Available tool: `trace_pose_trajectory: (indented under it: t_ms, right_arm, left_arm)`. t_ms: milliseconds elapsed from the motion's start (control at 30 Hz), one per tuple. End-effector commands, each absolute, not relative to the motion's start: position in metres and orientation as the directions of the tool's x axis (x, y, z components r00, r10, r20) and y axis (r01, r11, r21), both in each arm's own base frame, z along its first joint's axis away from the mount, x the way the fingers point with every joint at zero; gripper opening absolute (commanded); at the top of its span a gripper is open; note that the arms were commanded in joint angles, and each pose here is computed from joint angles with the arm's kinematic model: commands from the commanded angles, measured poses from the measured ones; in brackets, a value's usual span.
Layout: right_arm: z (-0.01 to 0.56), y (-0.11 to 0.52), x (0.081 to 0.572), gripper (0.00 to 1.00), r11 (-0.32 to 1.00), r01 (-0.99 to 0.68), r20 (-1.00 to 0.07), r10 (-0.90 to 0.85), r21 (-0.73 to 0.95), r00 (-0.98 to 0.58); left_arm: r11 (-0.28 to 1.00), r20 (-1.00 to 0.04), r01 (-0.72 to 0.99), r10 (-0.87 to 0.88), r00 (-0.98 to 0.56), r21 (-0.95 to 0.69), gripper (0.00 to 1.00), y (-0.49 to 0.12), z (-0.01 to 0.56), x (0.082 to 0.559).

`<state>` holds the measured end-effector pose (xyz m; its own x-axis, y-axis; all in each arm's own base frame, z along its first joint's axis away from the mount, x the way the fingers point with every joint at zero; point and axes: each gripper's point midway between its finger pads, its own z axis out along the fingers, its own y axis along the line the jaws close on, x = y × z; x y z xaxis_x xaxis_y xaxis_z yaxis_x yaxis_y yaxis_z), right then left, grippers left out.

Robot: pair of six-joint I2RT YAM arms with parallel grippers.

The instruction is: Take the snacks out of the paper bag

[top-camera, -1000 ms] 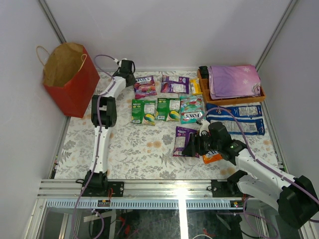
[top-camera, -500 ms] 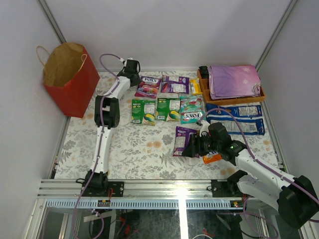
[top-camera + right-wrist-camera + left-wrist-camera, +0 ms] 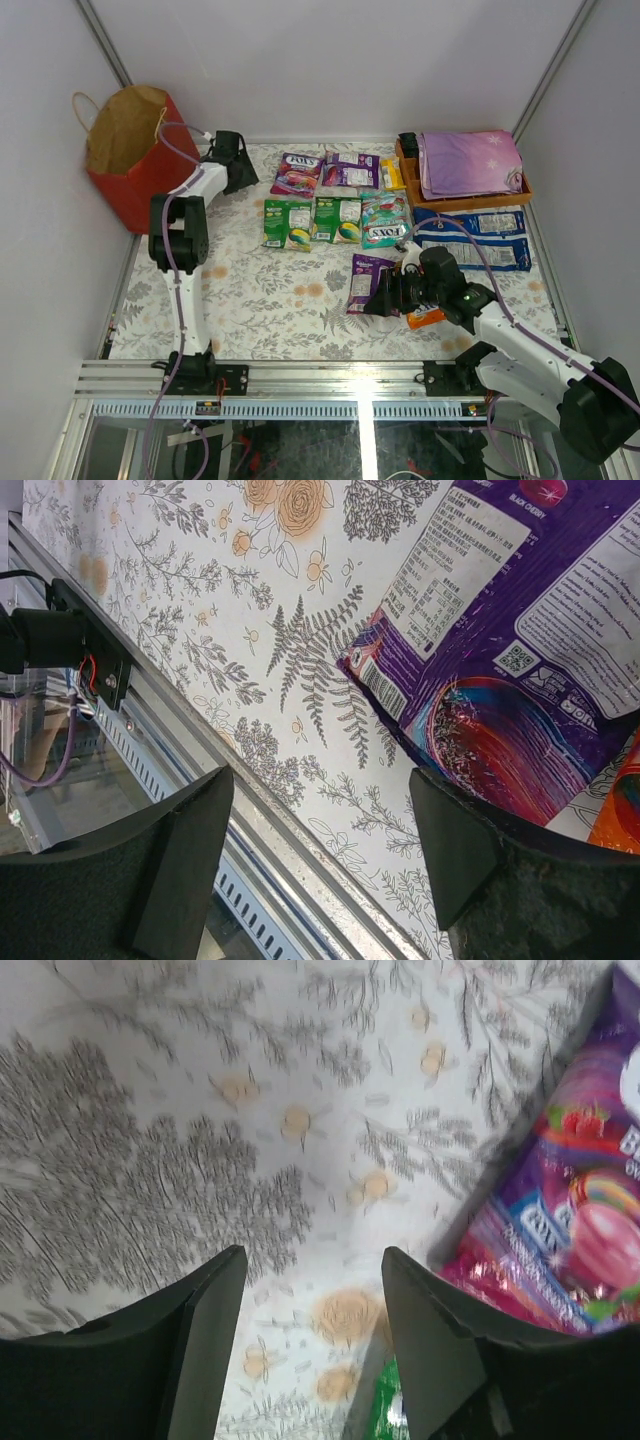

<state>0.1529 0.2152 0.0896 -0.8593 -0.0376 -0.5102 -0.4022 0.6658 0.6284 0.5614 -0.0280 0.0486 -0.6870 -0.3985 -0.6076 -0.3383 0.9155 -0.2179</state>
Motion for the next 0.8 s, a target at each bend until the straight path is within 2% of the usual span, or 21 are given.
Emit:
trace_pose_trajectory:
  t_ms: [0, 200, 767]
  right_arm:
    - [0.104, 0.221, 0.154, 0.79, 0.628, -0.430, -0.534, -0.027, 0.649, -0.845]
    - [0.103, 0.217, 0.151, 0.80, 0.634, -0.424, -0.534, -0.020, 0.647, -0.845]
    - [0.098, 0.218, 0.152, 0.81, 0.635, -0.417, -0.527, -0.019, 0.650, -0.850]
  left_arm:
    - [0.903, -0.622, -0.224, -0.418, -0.663, -0.367, 0.58, -0.059, 0.061, 0.555]
    - [0.886, -0.608, -0.090, -0.383, -0.695, -0.456, 0.57, -0.091, 0.059, 0.561]
    - [0.911, -0.599, -0.054, -0.312, -0.738, -0.409, 0.53, -0.123, 0.032, 0.573]
